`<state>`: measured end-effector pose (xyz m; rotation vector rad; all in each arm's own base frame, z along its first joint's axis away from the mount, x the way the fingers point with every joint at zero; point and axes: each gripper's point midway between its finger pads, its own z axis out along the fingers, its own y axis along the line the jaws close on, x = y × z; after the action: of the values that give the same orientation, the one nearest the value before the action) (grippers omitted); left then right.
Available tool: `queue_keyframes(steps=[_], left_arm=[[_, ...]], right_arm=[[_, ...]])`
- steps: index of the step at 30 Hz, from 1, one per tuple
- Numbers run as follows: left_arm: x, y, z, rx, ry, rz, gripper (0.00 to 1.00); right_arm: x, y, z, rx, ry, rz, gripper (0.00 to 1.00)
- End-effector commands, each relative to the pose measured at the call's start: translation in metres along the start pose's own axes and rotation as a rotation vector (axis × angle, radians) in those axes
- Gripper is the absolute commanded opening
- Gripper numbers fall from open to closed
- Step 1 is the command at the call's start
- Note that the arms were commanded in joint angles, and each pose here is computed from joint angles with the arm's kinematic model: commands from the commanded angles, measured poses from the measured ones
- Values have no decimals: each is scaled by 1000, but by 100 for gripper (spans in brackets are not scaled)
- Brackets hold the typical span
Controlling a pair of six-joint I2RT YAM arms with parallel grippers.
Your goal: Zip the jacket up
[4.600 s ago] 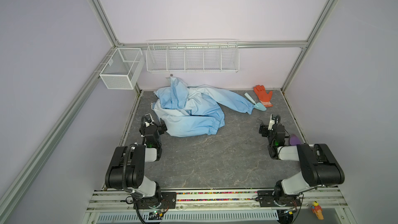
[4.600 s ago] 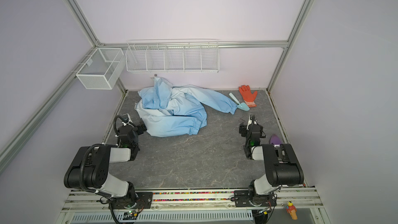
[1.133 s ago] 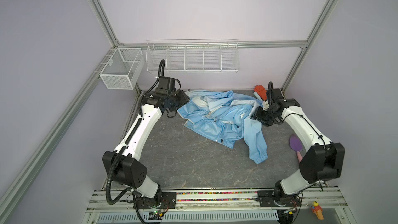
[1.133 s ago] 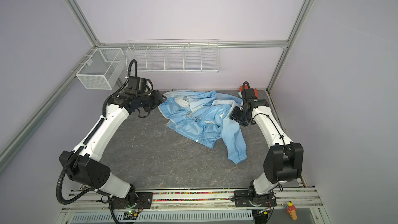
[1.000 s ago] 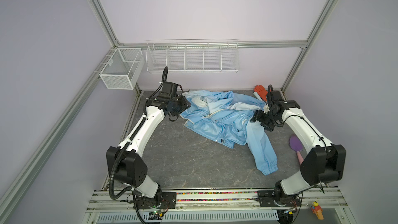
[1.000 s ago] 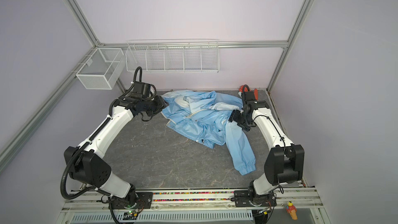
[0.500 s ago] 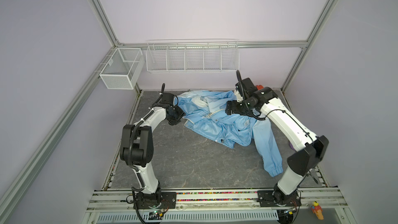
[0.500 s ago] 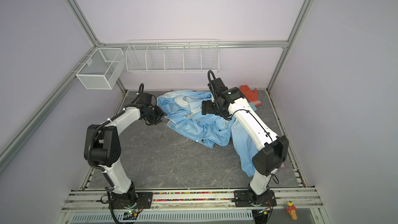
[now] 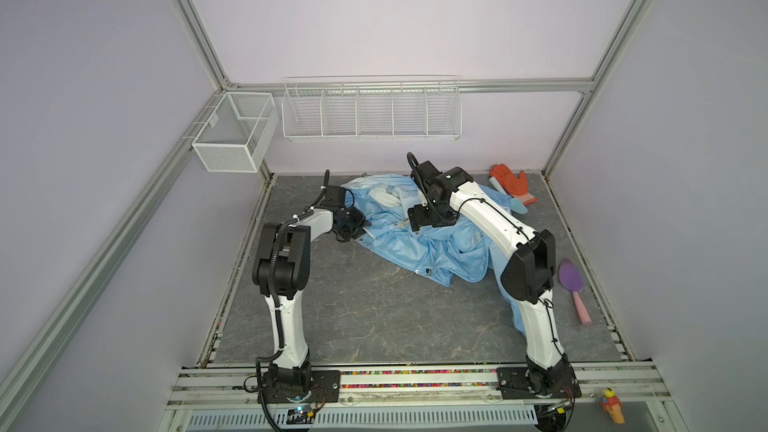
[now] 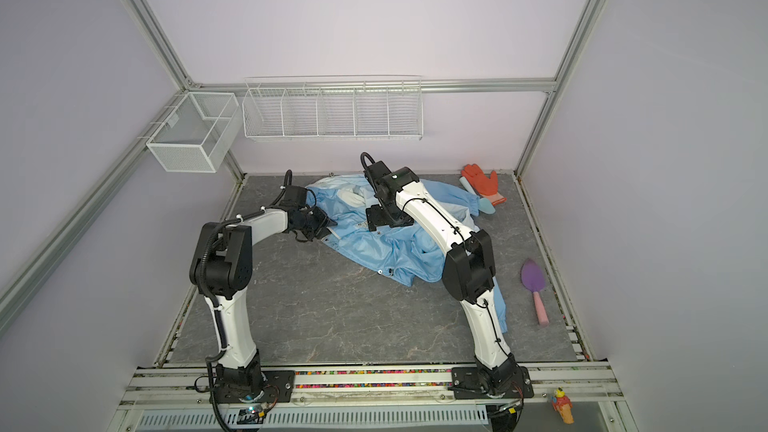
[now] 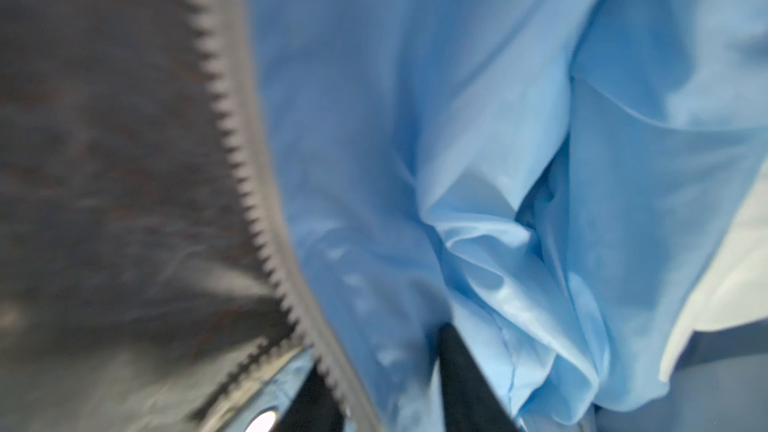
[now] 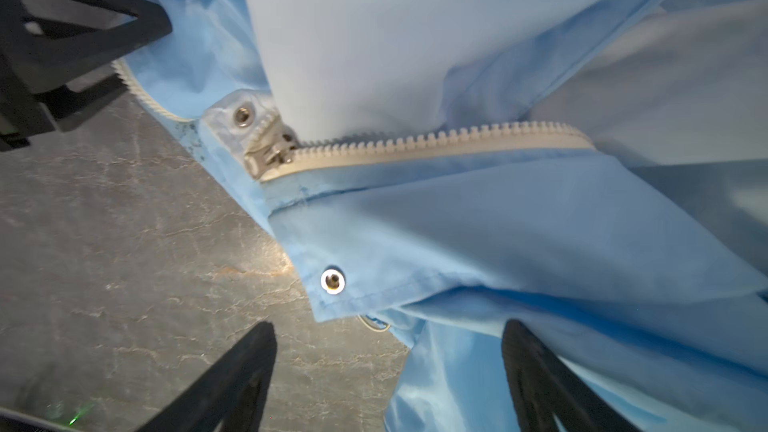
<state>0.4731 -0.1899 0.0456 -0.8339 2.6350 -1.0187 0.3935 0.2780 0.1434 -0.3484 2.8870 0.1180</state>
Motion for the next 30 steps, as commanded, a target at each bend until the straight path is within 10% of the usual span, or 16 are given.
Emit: queue_keyframes(steps=[1, 7, 11, 21, 27, 30], left_arm=[[-6, -36, -6, 82, -5, 75, 3], [-10, -78, -72, 56, -81, 206, 0], [-16, -102, -131, 20, -144, 279, 0], [-5, -164, -259, 8, -290, 457, 0], [-9, -127, -234, -138, -233, 432, 0], [-17, -99, -211, -227, -216, 398, 21]], right_arm=[[-2, -8, 12, 63, 23, -28, 97], [-21, -15, 0, 41, -29, 15, 32], [-29, -14, -28, -19, -85, 33, 10], [-22, -6, -92, -165, -179, 5, 7], [10, 16, -94, -301, -149, -100, 7], [38, 16, -79, -320, -96, -126, 7]])
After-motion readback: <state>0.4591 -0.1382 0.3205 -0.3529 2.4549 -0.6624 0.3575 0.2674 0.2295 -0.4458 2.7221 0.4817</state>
